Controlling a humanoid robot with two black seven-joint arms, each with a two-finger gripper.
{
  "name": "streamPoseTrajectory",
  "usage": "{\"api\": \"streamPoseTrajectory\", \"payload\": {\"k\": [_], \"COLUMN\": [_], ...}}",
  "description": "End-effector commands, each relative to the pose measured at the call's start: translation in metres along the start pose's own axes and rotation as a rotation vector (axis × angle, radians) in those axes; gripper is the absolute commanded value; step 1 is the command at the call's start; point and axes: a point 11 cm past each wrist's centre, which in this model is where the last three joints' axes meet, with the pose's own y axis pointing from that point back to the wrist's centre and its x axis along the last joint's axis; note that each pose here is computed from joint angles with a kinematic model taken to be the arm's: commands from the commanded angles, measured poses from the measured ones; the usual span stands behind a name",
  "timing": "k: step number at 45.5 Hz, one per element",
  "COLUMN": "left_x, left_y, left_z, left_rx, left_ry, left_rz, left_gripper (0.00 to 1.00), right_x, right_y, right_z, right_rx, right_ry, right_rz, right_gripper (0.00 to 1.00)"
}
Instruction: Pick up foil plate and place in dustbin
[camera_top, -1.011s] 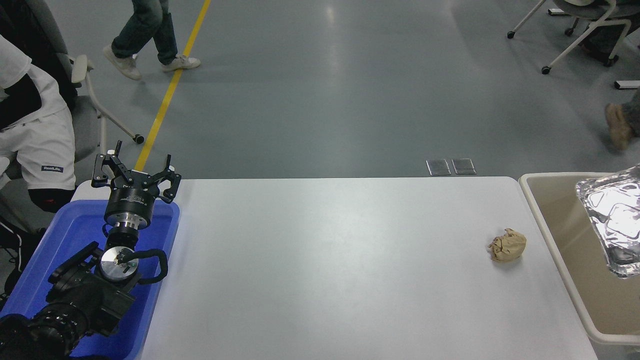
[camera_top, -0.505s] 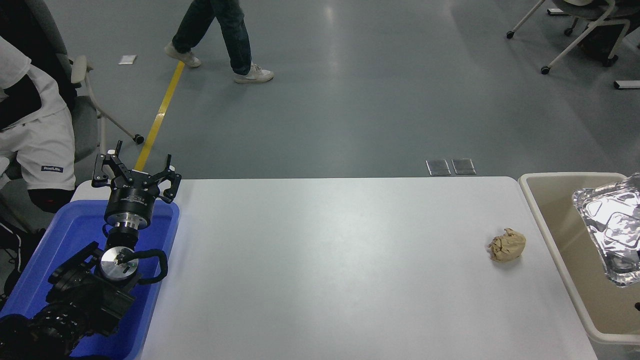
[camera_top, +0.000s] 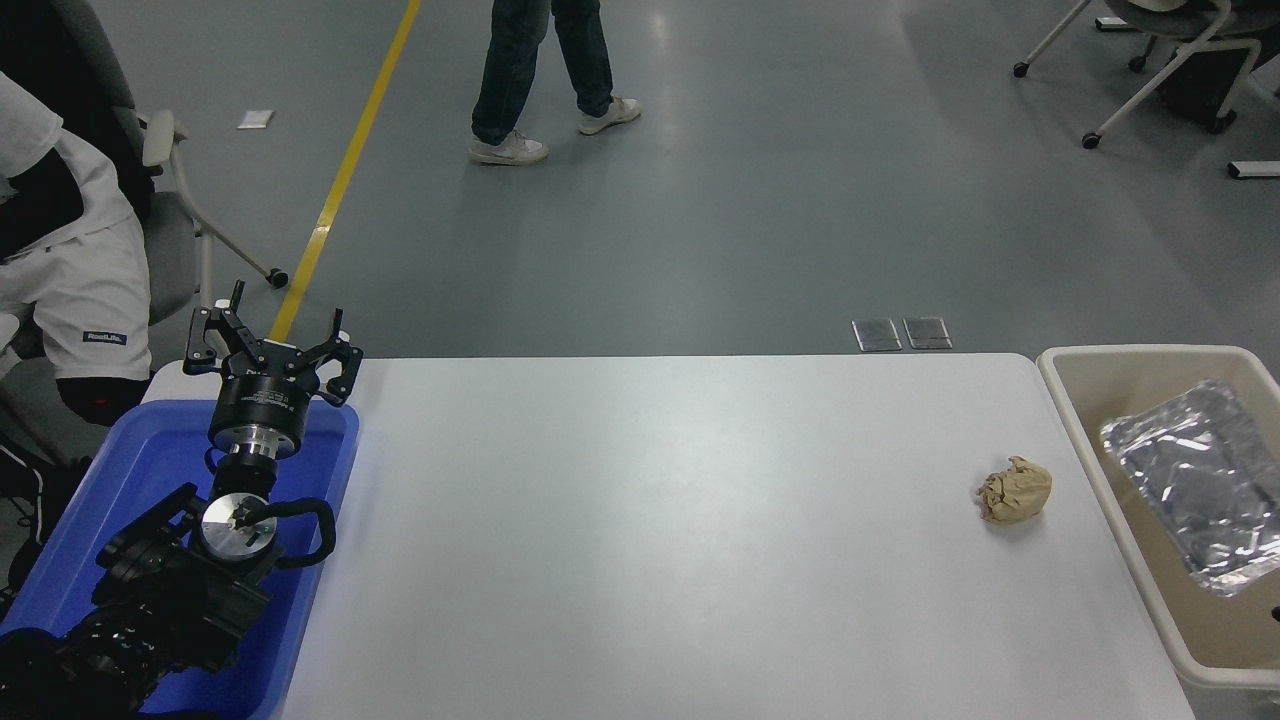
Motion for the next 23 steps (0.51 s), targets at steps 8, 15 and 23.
{"api": "streamPoseTrajectory", "payload": {"k": [8,15,23], "left_x": [0.0,0.0,0.0], "left_y": [0.0,0.0,0.0], "left_z": [0.0,0.0,0.0], "left_rx": [0.0,0.0,0.0], "left_ry": [0.0,0.0,0.0], "left_rz": [0.0,0.0,0.0], "left_gripper": [0.99,0.99,0.99], "right_x": [0.008,0.011,0.017], "right_y": [0.0,0.0,0.001], "right_z": [-0.007,-0.007,-0.016], "right_rx": [0.009,0.011,0.025], "right_ry": [-0.021,-0.024,-0.03], "right_rz": [0.028,0.024,0.036], "right_gripper": [0.97,0.99,1.0]}}
